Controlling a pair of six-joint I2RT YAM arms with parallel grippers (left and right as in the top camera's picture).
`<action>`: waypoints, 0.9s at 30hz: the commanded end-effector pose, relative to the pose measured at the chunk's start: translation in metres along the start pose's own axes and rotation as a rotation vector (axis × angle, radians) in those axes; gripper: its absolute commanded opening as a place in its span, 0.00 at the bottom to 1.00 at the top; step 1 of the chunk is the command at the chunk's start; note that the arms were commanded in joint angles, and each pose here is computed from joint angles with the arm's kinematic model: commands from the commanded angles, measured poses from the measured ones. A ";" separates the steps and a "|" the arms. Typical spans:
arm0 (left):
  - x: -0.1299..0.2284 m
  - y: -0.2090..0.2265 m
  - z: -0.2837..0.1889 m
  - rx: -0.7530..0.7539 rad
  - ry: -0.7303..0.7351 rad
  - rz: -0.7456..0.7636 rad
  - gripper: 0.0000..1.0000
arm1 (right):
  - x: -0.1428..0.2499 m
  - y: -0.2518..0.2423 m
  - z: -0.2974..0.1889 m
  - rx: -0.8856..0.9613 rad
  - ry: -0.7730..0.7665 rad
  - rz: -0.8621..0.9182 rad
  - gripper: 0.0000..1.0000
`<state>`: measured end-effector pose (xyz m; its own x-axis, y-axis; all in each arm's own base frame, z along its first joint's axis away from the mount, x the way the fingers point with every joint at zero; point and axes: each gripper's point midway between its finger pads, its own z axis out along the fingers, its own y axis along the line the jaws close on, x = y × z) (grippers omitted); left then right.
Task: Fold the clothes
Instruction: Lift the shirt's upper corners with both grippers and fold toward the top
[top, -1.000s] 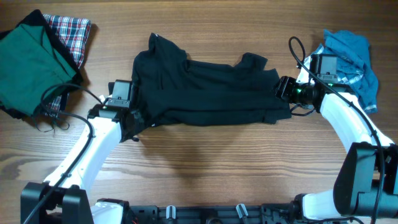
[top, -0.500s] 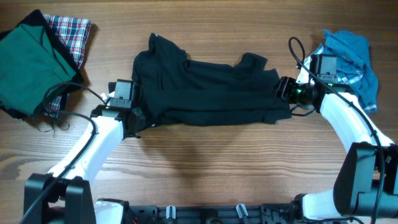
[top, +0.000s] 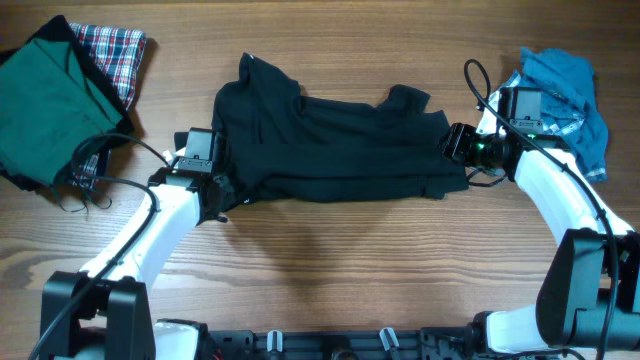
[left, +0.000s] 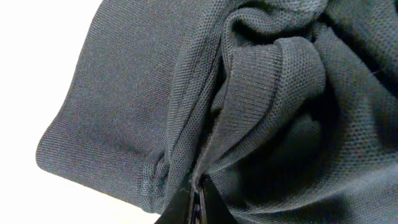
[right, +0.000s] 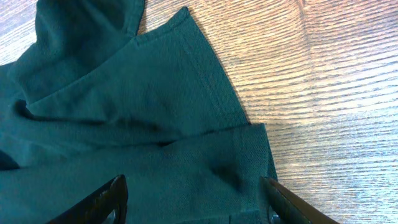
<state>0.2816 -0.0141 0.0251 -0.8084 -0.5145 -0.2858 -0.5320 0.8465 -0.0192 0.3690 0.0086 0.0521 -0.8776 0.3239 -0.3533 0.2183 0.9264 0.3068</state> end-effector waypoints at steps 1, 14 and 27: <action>-0.007 -0.001 -0.004 0.000 -0.026 0.020 0.04 | -0.002 0.005 0.002 -0.017 0.005 -0.021 0.67; -0.116 -0.065 -0.105 0.217 -0.357 0.047 0.04 | -0.002 0.005 0.002 -0.018 0.006 -0.021 0.67; -0.119 -0.098 -0.014 0.203 -0.268 0.074 0.72 | 0.000 0.007 0.002 -0.033 0.017 -0.019 0.66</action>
<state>0.4217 -0.0350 0.0843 -0.7220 -0.4247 -0.5462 -0.3995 0.9004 -0.1720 0.3674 0.0112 0.0519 -0.8817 0.3233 -0.3437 0.2142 0.9233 0.3189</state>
